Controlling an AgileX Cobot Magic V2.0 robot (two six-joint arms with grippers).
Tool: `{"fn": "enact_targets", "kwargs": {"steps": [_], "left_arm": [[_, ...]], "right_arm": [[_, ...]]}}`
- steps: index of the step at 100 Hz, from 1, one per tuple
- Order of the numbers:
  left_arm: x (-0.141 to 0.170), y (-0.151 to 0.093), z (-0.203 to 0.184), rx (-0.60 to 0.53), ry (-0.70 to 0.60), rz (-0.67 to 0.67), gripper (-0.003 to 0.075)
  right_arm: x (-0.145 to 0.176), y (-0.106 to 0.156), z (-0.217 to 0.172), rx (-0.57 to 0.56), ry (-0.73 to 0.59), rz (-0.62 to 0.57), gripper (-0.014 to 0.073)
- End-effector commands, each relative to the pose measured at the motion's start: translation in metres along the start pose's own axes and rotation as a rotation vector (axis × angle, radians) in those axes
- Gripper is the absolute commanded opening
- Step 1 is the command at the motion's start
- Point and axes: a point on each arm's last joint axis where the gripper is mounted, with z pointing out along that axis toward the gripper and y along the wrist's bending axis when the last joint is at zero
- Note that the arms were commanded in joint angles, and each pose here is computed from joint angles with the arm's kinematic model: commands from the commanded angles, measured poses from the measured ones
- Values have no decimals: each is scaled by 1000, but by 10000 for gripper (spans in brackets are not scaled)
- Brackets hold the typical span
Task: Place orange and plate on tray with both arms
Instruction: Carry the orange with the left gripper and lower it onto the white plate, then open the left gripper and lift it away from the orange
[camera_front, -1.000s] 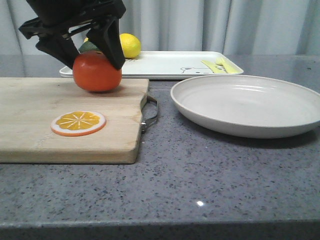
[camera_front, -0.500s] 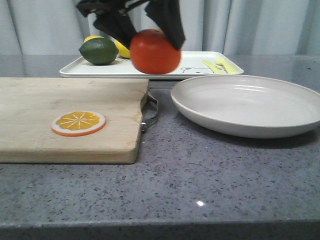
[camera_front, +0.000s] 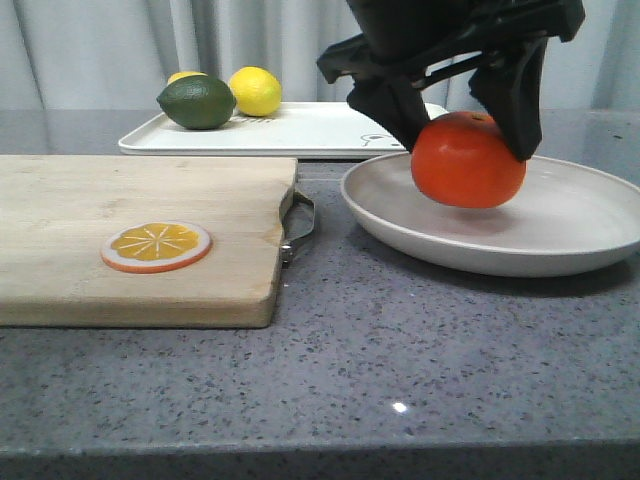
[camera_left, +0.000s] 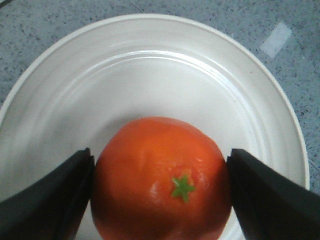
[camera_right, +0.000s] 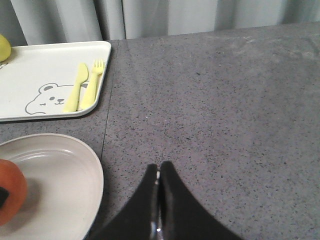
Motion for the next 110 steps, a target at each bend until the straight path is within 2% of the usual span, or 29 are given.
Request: {"fn": "enact_targets", "kwargs": {"steps": [1, 23, 52, 80, 110], "left_arm": [[-15, -12, -26, 30, -104, 10, 400], [-13, -10, -19, 27, -82, 7, 416], [-12, -11, -20, 34, -79, 2, 563], [-14, -14, -30, 39, -98, 6, 569], [-19, -21, -65, 34, -169, 36, 567]], "right_arm": [[-17, 3, -2, -19, -100, -2, -59], [-17, 3, -2, -19, -100, -2, -59], [-17, 3, -2, -19, -99, -3, -59], [-17, 3, -2, -19, -98, -3, -59], [-16, 3, -2, -16, -84, -3, -59]]}}
